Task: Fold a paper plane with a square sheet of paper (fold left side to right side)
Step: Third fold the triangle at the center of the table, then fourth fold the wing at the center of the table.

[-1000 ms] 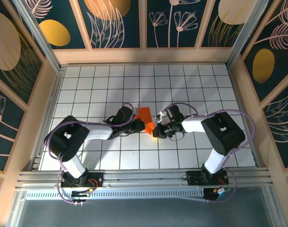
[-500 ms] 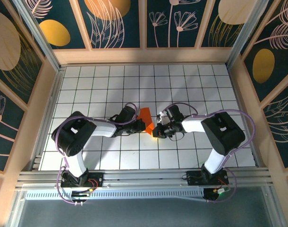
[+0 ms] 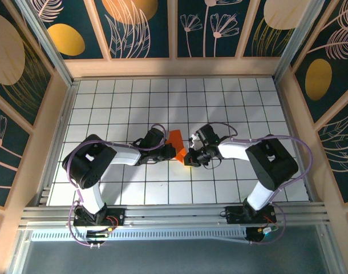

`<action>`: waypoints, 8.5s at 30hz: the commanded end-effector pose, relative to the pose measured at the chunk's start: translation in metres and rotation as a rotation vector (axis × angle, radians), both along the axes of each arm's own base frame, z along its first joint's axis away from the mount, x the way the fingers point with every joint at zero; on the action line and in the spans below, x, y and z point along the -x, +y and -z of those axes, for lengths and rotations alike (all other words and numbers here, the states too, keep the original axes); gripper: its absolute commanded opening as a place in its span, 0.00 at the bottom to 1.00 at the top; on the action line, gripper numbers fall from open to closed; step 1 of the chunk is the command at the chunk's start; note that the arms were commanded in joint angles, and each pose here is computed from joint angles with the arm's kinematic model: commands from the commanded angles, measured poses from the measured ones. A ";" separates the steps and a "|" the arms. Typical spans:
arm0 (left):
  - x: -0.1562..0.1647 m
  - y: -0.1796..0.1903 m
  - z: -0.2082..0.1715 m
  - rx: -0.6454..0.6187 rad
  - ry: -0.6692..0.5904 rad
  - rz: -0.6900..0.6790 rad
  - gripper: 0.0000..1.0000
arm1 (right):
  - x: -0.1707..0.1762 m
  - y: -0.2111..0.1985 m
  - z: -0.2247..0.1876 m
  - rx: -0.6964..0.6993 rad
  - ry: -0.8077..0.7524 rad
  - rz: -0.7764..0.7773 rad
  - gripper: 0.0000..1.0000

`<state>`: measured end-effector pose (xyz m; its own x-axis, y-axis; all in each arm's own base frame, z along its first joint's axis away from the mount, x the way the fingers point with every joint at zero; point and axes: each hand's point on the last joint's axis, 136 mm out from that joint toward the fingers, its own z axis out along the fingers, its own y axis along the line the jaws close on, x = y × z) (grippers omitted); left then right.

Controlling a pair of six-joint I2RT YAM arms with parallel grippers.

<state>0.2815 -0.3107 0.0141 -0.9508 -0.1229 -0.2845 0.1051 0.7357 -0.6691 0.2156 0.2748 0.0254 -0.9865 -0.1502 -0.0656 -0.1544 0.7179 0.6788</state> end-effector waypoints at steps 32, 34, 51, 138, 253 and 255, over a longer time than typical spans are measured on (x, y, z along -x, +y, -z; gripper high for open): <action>0.013 0.022 0.029 -0.125 0.046 -0.016 0.00 | -0.013 0.010 0.028 0.079 0.013 0.033 0.00; 0.013 0.024 0.032 -0.141 0.047 -0.014 0.00 | -0.005 0.002 0.032 0.108 0.029 0.034 0.00; 0.013 0.030 0.038 -0.188 0.046 -0.017 0.00 | 0.028 -0.049 0.039 0.179 0.102 0.091 0.00; -0.050 0.075 -0.079 0.150 -0.157 -0.377 0.64 | -0.094 -0.010 -0.052 -0.158 -0.590 -0.184 0.00; -0.079 0.017 -0.060 0.251 -0.032 -0.235 0.06 | -0.065 0.017 -0.013 0.718 -0.811 -0.040 0.25; -0.079 0.017 -0.059 0.249 -0.028 -0.237 0.05 | -0.065 0.019 -0.015 0.714 -0.815 -0.041 0.26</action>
